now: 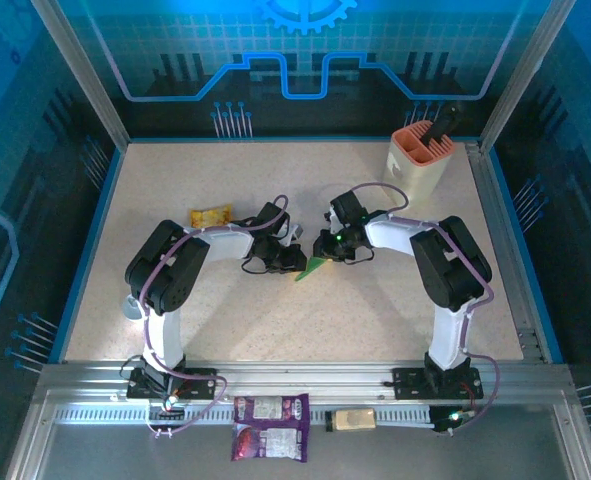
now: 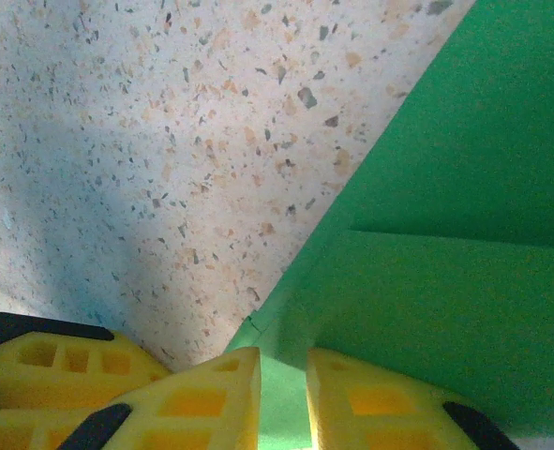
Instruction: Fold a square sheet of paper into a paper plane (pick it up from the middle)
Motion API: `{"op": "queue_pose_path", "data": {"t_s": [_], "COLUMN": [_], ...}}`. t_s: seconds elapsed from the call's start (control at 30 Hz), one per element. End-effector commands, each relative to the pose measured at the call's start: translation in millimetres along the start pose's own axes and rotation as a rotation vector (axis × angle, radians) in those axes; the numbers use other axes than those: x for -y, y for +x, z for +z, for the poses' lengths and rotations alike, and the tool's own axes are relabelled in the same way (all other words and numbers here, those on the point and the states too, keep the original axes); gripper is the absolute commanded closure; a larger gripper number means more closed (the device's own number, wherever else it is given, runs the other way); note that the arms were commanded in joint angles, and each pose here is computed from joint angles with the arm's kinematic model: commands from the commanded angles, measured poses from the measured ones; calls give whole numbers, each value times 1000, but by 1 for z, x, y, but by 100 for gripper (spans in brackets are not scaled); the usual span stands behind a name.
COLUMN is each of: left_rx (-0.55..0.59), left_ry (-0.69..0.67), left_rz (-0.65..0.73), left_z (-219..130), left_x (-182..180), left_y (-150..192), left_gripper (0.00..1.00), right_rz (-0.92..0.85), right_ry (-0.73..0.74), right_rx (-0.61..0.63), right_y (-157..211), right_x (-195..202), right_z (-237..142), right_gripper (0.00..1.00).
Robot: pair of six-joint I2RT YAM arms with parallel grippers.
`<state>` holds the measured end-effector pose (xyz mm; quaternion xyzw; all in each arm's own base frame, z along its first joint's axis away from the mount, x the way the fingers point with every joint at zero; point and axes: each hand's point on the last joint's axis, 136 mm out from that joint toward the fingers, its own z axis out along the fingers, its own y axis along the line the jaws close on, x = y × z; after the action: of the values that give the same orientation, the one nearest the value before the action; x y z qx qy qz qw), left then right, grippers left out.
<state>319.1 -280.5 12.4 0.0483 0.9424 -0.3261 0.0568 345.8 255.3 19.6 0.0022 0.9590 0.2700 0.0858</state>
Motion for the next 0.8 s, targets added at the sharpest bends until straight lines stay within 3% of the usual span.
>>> {"op": "queue_pose_path", "data": {"t_s": [0.0,0.47,0.77], "left_rx": [-74,-72,-39], "left_ry": [-89,-83,-57], "left_rz": [-52,-50,-31], "left_z": [18,17,5], "left_x": [-31,-30,-15], "left_y": [22,23,14], "left_gripper": [85,85,85], "right_rz": [-16,-52,-34], "right_ry": [-8,-70,23], "right_rx": [-10,-27,-78], "right_y": [-5,-1,6], "right_x": [2,-5,14], "right_z": [2,9,19], "right_gripper": [78,78,81]}}
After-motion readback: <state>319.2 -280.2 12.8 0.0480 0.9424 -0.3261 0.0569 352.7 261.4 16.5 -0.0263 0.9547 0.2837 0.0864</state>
